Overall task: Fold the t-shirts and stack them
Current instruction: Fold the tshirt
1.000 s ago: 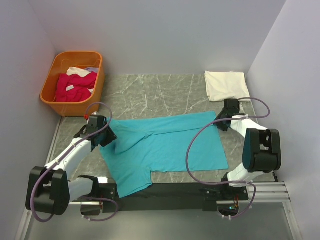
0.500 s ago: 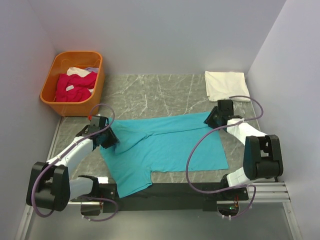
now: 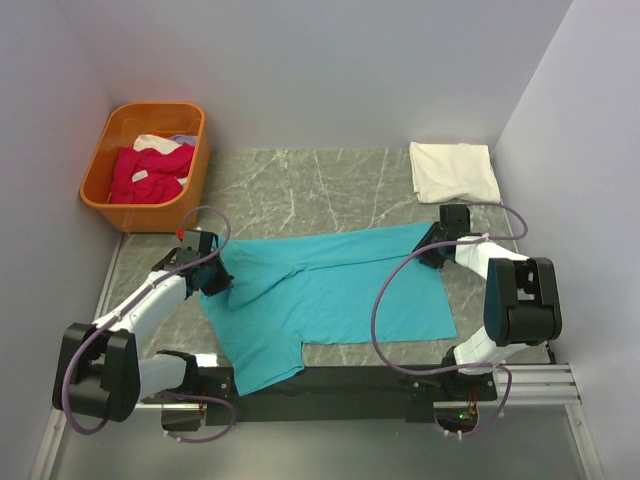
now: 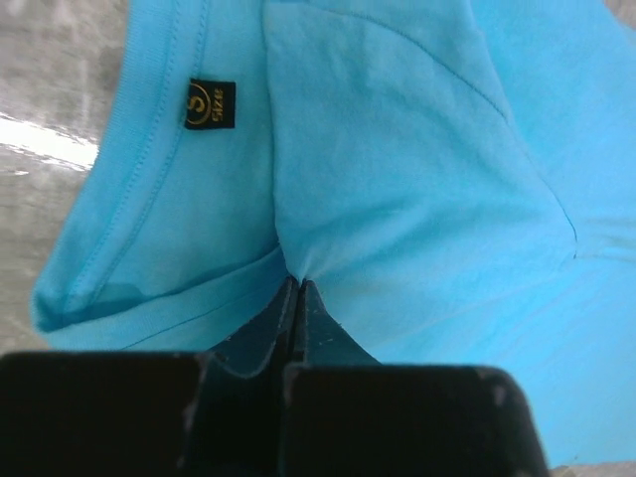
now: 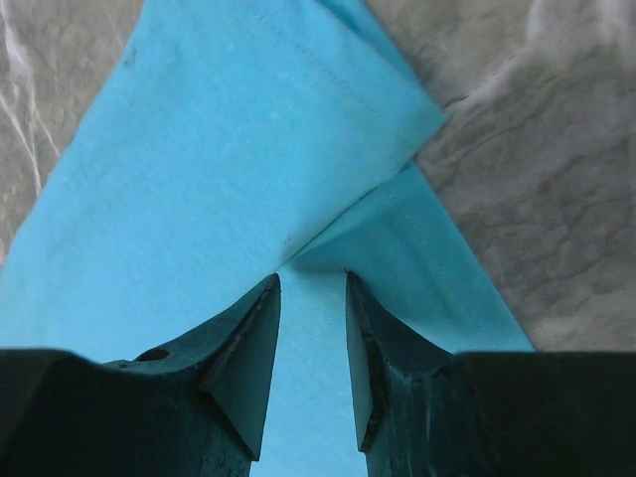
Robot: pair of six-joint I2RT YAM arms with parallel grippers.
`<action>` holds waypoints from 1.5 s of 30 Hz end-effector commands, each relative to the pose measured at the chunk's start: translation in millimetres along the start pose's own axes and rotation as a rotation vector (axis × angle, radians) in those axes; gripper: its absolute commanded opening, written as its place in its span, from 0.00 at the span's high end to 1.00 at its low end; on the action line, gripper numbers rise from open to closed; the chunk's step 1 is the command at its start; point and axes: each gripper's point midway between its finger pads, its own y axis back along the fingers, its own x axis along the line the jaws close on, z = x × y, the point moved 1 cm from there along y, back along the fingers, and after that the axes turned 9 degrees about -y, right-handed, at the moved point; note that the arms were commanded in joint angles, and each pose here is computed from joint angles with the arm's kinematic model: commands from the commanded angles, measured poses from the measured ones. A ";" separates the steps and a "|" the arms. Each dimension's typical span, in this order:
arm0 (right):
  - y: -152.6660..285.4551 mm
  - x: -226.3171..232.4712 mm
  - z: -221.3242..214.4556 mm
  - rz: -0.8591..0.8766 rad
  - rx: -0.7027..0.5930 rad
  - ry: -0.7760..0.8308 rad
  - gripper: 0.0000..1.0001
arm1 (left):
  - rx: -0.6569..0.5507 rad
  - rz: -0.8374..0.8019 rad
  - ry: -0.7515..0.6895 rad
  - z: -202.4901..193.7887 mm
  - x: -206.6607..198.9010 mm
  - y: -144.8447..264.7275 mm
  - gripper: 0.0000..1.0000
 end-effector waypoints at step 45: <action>24.0 39.7 82.4 0.126 -0.166 0.041 0.59 | -0.251 0.059 -0.007 107.3 -1.9 22.5 0.25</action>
